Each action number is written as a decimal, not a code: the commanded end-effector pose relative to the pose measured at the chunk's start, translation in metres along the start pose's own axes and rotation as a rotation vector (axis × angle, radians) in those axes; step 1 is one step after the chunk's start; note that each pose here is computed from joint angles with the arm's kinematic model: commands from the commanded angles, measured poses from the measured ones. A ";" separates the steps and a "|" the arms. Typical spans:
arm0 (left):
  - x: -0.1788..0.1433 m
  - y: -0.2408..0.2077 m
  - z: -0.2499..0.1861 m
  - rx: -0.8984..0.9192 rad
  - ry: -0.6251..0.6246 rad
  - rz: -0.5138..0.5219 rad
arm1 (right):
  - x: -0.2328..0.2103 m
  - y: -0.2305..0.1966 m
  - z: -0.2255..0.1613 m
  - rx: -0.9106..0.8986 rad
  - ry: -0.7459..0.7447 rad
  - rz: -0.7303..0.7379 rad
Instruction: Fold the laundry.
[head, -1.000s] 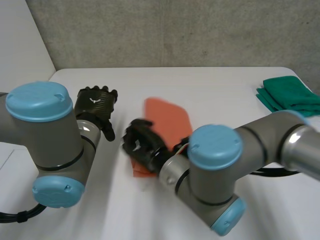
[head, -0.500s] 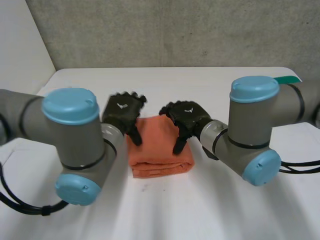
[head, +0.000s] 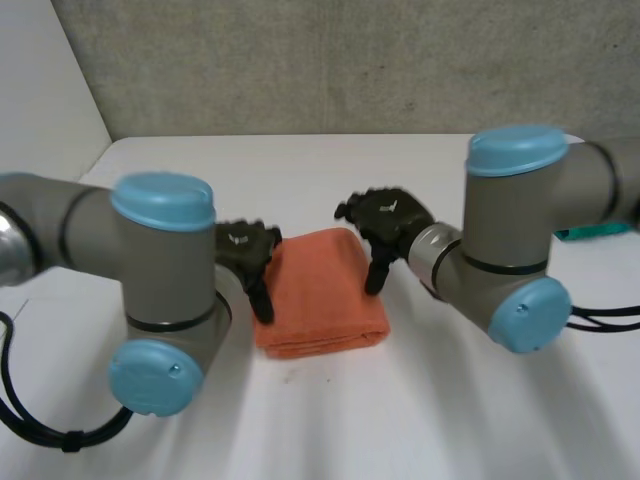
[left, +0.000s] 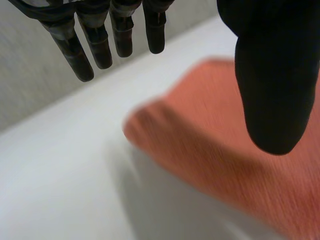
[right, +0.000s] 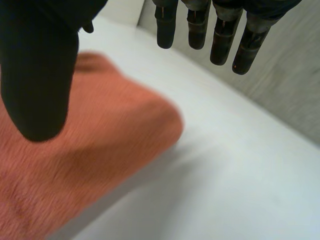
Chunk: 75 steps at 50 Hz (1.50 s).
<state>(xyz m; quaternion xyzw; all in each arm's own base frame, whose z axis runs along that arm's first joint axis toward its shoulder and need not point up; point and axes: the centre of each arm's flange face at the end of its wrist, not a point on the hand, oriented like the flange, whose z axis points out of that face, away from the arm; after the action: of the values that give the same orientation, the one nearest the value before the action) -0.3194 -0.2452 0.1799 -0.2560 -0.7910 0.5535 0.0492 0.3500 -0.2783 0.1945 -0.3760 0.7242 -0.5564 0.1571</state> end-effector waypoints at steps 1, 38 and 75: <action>-0.017 -0.055 -0.032 0.213 -0.032 -0.054 | 0.019 -0.026 -0.034 0.155 0.089 0.022; -0.022 -0.067 -0.081 0.301 0.223 -0.087 | -0.007 0.059 -0.056 -0.043 -0.059 0.147; -0.022 -0.064 -0.079 0.292 0.223 -0.088 | -0.030 0.085 0.001 0.021 -0.114 -0.031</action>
<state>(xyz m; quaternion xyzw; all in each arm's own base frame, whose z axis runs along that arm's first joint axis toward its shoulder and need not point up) -0.2945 -0.2042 0.2734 -0.2713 -0.7015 0.6287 0.1974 0.3373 -0.2459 0.1127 -0.4019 0.7147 -0.5342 0.2054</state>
